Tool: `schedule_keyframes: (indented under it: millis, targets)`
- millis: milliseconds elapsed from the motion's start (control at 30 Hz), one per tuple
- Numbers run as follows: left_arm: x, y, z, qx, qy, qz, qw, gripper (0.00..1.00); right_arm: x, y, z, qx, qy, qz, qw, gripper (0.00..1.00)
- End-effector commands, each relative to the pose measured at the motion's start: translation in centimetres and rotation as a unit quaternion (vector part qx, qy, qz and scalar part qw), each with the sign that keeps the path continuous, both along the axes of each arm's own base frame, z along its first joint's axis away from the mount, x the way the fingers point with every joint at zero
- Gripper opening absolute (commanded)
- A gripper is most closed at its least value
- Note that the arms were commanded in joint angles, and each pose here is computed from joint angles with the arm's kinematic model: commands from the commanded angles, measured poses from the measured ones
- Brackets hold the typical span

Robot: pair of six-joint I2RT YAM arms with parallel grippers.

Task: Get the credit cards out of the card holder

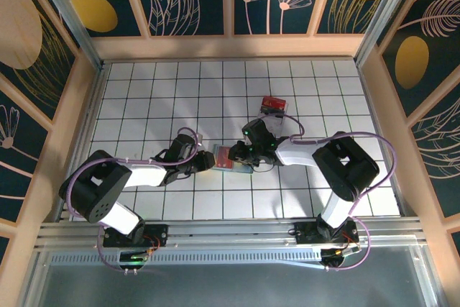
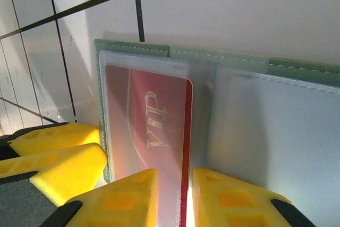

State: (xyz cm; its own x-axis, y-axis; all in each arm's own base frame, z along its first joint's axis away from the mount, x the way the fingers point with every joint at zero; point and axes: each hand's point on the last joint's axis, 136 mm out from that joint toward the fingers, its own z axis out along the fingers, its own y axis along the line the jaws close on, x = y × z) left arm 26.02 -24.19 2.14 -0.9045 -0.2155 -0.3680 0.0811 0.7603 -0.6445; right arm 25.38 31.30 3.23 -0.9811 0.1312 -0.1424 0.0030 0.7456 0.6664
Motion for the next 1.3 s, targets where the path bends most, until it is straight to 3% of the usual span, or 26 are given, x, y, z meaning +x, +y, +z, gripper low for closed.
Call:
schedule_keyframes:
  millis: [0,500,1267]
  targets:
    - [0.3,-0.8,0.5,-0.017,-0.005,-0.004,1.0,0.24,0.1,0.2,0.1,0.01,-0.003,-0.003,1.0,0.24]
    - [-0.5,-0.9,-0.1,-0.018,0.01,-0.018,1.0,0.24,1.2,1.5,2.3,0.086,-0.019,-0.007,0.996,0.24]
    - [0.1,-1.3,0.1,-0.021,0.008,-0.017,1.0,0.19,0.6,3.0,2.0,0.156,0.005,0.007,0.988,0.24]
